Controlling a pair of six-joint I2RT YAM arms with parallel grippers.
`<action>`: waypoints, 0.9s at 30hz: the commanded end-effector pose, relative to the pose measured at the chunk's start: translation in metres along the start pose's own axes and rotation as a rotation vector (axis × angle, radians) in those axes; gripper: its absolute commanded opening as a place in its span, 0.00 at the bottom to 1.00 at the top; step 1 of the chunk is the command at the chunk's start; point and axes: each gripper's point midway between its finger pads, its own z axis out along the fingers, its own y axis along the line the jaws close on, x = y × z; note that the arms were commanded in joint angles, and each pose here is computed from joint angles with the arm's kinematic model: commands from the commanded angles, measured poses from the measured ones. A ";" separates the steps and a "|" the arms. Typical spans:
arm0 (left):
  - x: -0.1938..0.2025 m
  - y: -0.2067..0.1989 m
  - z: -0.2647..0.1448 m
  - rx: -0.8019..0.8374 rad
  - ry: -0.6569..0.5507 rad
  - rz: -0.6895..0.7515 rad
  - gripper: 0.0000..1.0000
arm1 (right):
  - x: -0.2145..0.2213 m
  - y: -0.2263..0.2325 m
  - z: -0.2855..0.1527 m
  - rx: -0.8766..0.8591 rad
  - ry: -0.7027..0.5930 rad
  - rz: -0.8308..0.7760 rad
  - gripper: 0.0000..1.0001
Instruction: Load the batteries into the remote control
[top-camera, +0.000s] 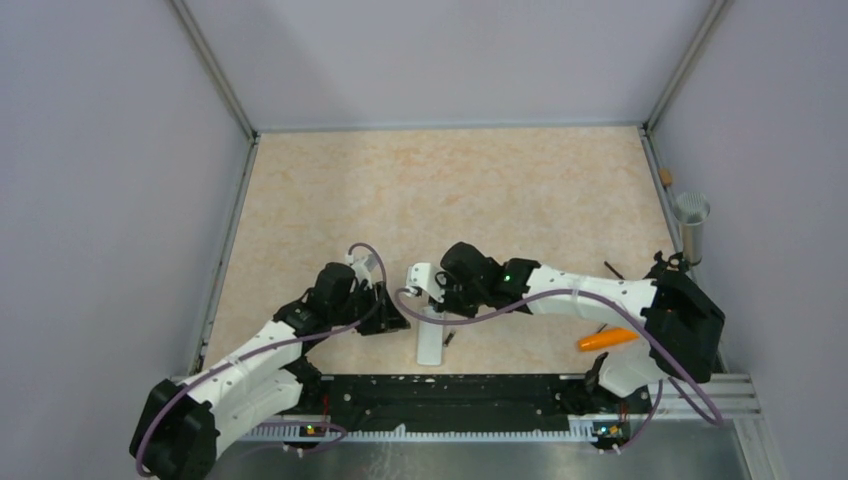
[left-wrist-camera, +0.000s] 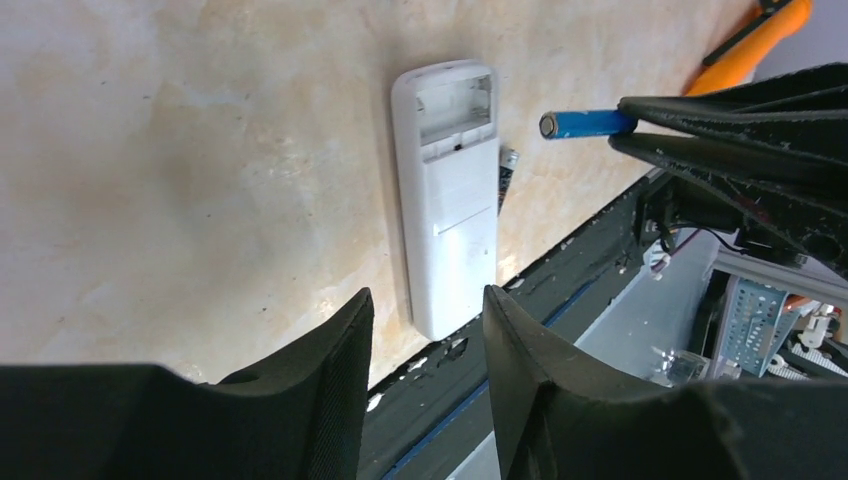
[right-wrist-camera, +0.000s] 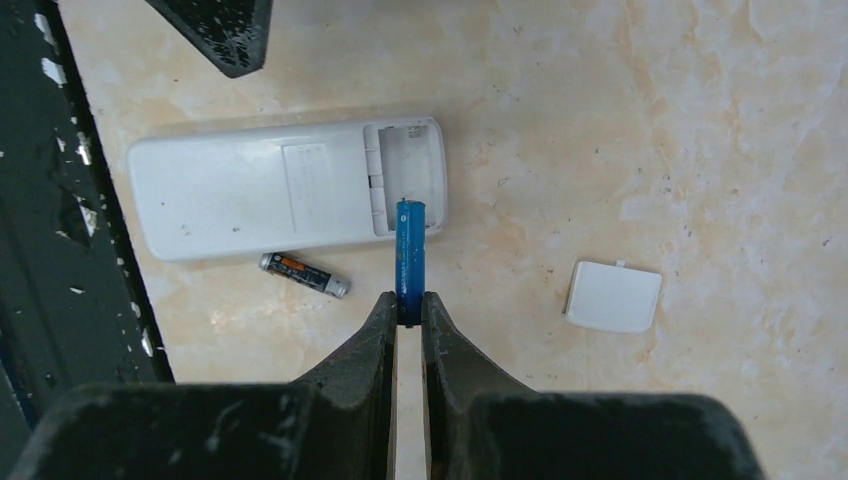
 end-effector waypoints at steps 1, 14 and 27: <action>-0.006 0.003 0.000 -0.036 -0.007 0.018 0.45 | -0.018 -0.016 0.005 0.027 -0.023 -0.023 0.00; -0.004 0.010 0.004 -0.055 0.001 0.006 0.43 | -0.019 -0.019 0.030 -0.010 -0.008 -0.008 0.00; -0.002 0.015 0.005 -0.071 0.005 0.015 0.44 | -0.016 -0.020 0.047 -0.035 0.007 0.012 0.00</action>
